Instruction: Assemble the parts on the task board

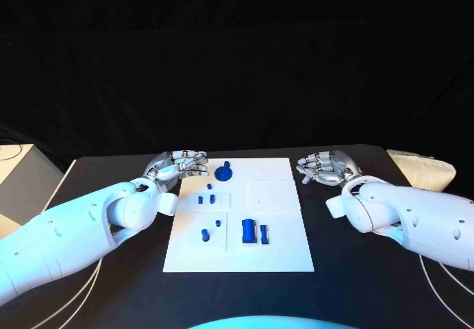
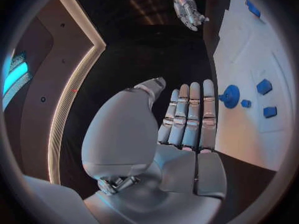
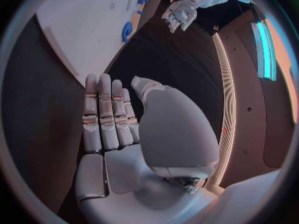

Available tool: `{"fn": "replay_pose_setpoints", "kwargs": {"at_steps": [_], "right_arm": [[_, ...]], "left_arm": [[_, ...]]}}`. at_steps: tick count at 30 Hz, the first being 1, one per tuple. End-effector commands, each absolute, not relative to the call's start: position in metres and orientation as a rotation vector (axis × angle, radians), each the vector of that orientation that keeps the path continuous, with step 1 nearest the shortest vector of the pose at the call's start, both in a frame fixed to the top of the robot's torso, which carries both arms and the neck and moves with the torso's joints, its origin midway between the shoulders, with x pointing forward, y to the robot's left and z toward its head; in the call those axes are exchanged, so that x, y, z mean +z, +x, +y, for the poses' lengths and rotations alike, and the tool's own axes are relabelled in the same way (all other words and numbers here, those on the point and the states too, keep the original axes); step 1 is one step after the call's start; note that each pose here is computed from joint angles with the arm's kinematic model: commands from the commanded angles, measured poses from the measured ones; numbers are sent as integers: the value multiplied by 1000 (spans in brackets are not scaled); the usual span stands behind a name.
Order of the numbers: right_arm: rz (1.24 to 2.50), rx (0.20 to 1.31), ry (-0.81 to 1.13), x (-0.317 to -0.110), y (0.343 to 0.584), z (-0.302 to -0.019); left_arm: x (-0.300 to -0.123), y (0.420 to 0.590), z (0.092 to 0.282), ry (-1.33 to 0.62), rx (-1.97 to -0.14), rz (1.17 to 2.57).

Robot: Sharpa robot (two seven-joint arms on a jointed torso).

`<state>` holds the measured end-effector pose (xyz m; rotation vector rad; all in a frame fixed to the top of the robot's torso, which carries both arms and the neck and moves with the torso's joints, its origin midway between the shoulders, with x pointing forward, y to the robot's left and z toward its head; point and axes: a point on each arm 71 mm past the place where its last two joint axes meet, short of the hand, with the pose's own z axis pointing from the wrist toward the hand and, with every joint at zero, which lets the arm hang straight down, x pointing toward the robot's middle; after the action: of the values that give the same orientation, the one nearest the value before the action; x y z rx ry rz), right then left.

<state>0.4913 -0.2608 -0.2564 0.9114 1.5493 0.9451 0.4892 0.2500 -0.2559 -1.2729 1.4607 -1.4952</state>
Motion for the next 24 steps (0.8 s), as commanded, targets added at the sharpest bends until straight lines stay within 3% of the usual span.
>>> {"fn": "replay_pose_setpoints", "kwargs": {"at_steps": [1, 10, 11, 14, 24], "right_arm": [[1481, 1095, 957, -254, 500, -261], [1475, 1138, 911, -254, 510, -251], [1483, 1052, 939, -256, 510, -256], [1475, 1059, 946, -256, 509, -254], [1316, 1176, 1097, -239, 483, -216]], "left_arm": [[-257, 495, 256, -1289, -1432, 1364], [-263, 503, 252, -1287, -1424, 1327], [-265, 501, 251, -1300, -1423, 1380], [-264, 501, 250, -1299, -1421, 1377], [-248, 492, 227, -1272, -1364, 1310]]}}
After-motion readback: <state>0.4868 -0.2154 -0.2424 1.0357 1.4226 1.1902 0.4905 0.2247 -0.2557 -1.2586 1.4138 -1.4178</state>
